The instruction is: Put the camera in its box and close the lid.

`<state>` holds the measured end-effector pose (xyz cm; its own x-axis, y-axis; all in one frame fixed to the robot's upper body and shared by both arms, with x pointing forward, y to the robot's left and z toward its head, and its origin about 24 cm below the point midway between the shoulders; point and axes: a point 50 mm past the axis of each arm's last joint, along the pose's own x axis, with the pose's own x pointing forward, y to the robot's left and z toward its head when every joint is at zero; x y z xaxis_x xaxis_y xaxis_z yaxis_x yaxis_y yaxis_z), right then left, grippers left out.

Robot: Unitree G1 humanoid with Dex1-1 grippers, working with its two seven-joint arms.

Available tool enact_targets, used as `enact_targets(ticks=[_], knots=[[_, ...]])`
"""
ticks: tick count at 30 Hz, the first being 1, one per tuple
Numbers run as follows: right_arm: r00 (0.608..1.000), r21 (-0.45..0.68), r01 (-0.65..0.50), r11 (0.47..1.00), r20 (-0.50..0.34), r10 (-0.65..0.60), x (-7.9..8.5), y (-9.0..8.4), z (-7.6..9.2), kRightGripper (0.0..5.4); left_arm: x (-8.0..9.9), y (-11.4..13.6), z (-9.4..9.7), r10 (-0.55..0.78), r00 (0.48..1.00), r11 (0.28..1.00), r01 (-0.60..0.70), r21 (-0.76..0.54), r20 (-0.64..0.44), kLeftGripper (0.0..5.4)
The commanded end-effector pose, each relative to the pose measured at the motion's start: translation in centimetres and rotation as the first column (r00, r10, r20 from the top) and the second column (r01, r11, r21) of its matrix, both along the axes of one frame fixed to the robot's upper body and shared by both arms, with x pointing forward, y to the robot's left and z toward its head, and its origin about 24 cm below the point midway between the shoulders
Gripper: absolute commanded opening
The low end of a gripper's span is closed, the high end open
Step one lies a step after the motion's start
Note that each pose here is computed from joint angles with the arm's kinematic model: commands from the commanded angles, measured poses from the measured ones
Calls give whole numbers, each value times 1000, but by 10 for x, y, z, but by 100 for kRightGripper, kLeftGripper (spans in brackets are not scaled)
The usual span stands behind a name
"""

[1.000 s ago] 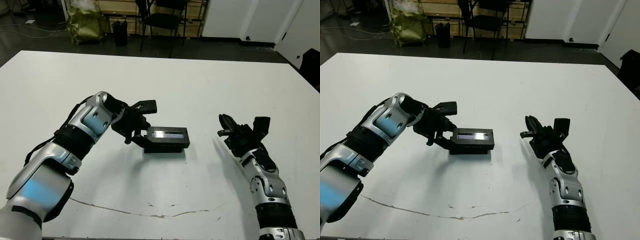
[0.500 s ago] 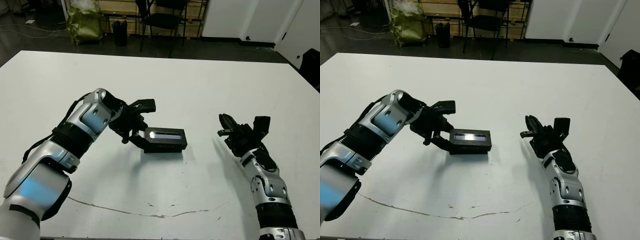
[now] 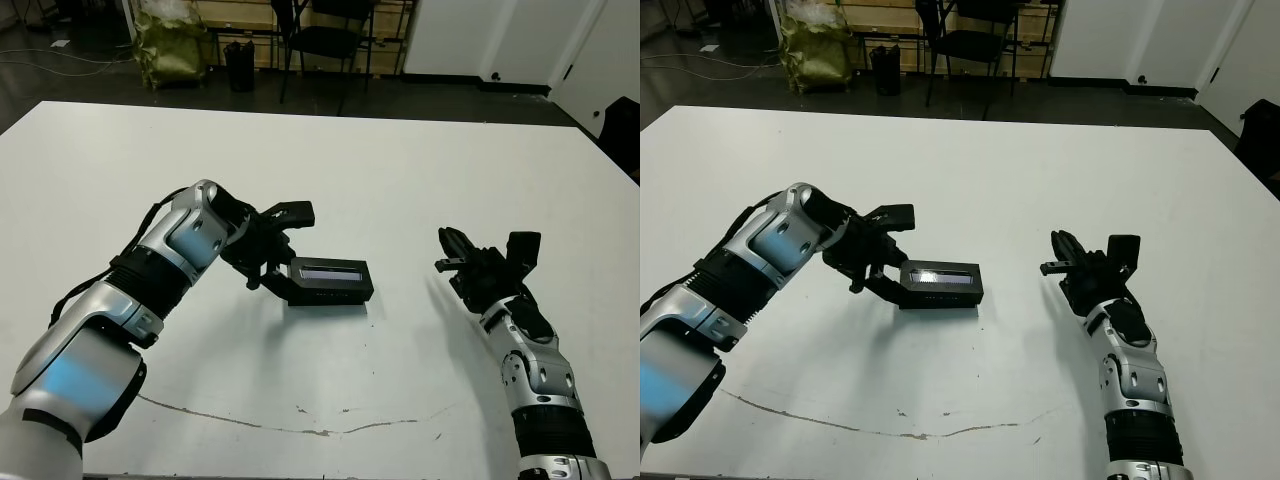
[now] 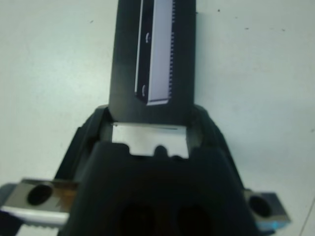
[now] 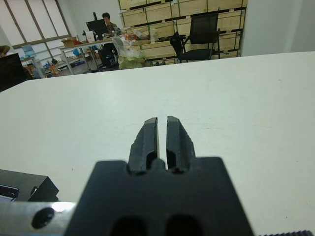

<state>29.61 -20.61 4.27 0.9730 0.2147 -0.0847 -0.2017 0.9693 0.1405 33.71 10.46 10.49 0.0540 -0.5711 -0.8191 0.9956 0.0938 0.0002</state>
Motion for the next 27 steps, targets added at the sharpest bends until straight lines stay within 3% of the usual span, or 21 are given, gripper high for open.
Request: enact_targets(ticks=[1,18,27], knots=[[999,2,5,1000,-36,-5,-3,-4,-7,0,2,5,-3,24,1000,999,-25,21,15,241],[1000,5,-4,1000,-30,4,-2,-6,-8,0,1,20,-11,63,997,997,-62,43,-34,241],[1000,13,-8,1000,-24,9,-2,-6,-8,0,-3,37,-20,36,999,997,-38,74,26,241]])
